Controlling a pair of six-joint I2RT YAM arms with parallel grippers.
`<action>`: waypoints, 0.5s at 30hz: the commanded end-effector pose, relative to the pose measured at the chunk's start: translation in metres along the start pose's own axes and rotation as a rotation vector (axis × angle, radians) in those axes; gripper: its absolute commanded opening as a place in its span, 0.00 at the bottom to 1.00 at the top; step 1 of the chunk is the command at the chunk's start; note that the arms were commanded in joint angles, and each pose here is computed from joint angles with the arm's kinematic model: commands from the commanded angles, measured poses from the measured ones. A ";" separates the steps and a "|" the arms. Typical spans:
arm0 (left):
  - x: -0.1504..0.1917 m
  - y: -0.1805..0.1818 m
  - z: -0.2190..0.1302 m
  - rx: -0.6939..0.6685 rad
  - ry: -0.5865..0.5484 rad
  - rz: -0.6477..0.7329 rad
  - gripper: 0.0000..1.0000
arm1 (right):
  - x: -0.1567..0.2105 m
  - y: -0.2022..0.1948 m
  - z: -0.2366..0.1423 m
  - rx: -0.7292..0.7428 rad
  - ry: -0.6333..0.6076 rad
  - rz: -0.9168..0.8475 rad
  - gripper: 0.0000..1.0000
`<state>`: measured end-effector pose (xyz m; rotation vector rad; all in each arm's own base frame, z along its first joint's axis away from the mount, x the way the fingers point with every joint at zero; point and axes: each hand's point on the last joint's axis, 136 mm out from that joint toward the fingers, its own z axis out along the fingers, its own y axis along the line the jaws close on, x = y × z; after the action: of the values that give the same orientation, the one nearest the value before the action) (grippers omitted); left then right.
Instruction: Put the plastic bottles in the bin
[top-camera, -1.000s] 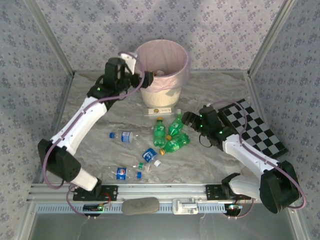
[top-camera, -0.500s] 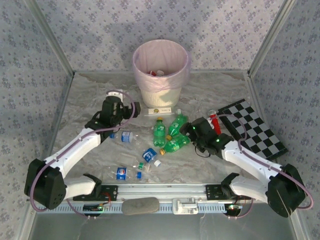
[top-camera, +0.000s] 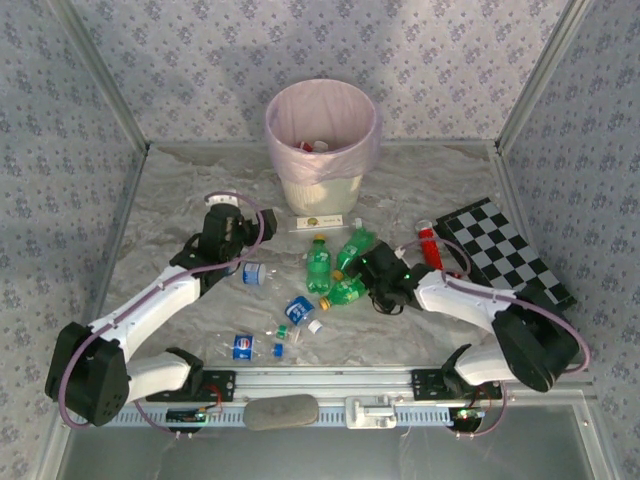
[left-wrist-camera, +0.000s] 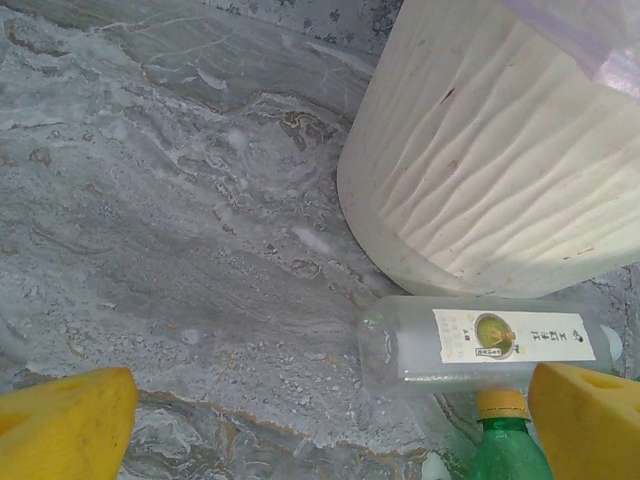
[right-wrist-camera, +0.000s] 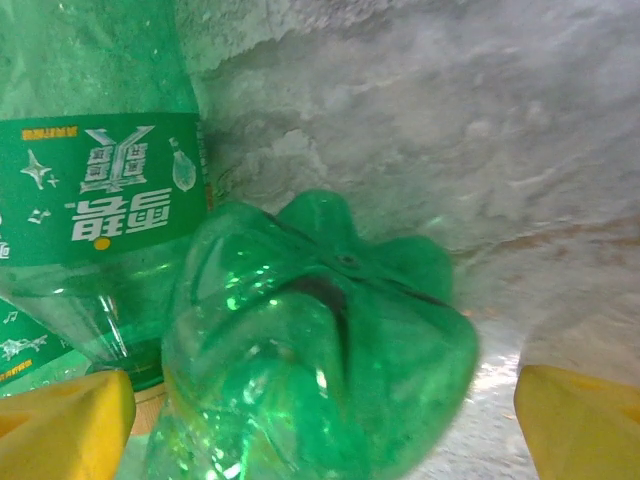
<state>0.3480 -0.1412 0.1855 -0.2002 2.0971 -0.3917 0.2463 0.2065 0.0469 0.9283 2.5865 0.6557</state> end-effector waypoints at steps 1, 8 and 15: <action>-0.003 0.005 -0.003 -0.013 -0.026 -0.023 1.00 | 0.002 0.019 0.005 -0.040 0.011 0.023 0.99; 0.005 0.014 -0.002 -0.042 -0.017 -0.031 1.00 | 0.003 0.016 0.017 -0.026 0.014 0.014 0.94; 0.010 0.021 -0.001 -0.065 -0.016 -0.045 1.00 | 0.003 0.010 0.022 -0.024 0.010 0.007 0.77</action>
<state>0.3414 -0.1301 0.1650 -0.2478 2.1273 -0.3500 0.2495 0.2110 0.0356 0.9362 2.6123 0.6290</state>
